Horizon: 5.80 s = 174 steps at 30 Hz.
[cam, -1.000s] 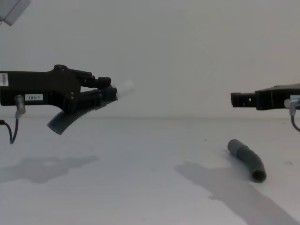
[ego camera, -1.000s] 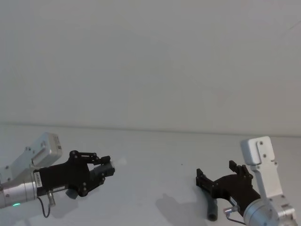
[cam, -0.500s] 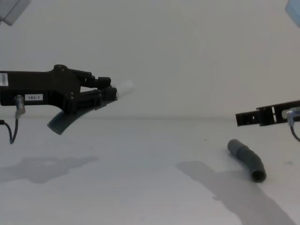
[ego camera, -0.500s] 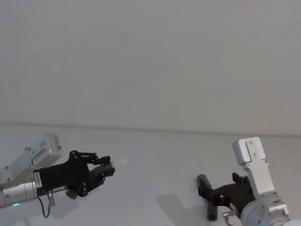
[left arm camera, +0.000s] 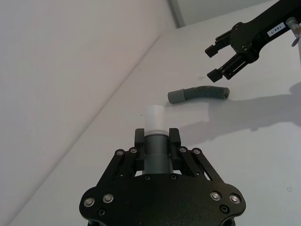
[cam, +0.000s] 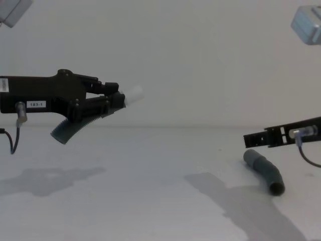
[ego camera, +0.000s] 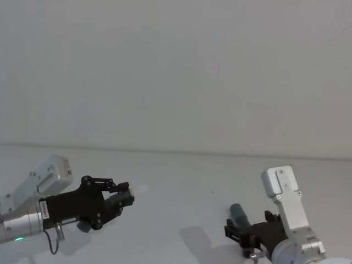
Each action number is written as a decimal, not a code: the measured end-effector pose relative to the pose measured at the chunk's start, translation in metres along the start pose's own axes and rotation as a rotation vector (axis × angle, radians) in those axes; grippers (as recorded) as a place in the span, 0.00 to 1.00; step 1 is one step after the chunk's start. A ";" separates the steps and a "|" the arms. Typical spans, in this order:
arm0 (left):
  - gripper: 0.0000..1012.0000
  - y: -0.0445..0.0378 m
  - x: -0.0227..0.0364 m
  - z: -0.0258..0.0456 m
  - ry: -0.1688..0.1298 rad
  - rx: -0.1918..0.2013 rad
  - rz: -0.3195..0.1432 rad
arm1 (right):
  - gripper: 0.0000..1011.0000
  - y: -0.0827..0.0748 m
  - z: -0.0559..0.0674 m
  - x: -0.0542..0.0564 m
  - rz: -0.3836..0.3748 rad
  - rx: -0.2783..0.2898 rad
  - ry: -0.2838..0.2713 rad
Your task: Use both hands to pick up one end of the pipe from the table, align the ends, and insert them.
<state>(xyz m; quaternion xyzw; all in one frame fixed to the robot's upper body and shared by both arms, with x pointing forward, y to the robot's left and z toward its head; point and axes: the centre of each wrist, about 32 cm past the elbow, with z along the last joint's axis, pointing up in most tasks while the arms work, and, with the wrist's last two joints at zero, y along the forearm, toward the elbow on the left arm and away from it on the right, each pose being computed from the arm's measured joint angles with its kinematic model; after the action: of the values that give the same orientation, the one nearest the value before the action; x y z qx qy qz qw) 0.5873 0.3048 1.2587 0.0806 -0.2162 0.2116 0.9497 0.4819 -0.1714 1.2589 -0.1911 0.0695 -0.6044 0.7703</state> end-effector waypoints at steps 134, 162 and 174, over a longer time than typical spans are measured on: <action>0.27 0.0000 0.0000 0.0000 0.000 0.000 0.000 | 0.99 0.067 0.010 -0.003 -0.086 -0.184 0.121; 0.27 0.0000 0.0000 0.0000 0.000 0.000 0.000 | 0.94 0.075 0.011 -0.001 -0.087 -0.239 0.166; 0.27 0.0000 0.0000 0.0000 0.000 0.000 0.000 | 0.60 0.076 0.011 -0.001 -0.086 -0.244 0.171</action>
<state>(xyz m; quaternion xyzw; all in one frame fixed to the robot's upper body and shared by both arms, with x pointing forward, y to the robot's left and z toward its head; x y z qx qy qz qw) 0.5873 0.3048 1.2587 0.0806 -0.2161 0.2116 0.9497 0.5543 -0.1534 1.2399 -0.2341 0.1996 -0.6380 0.7059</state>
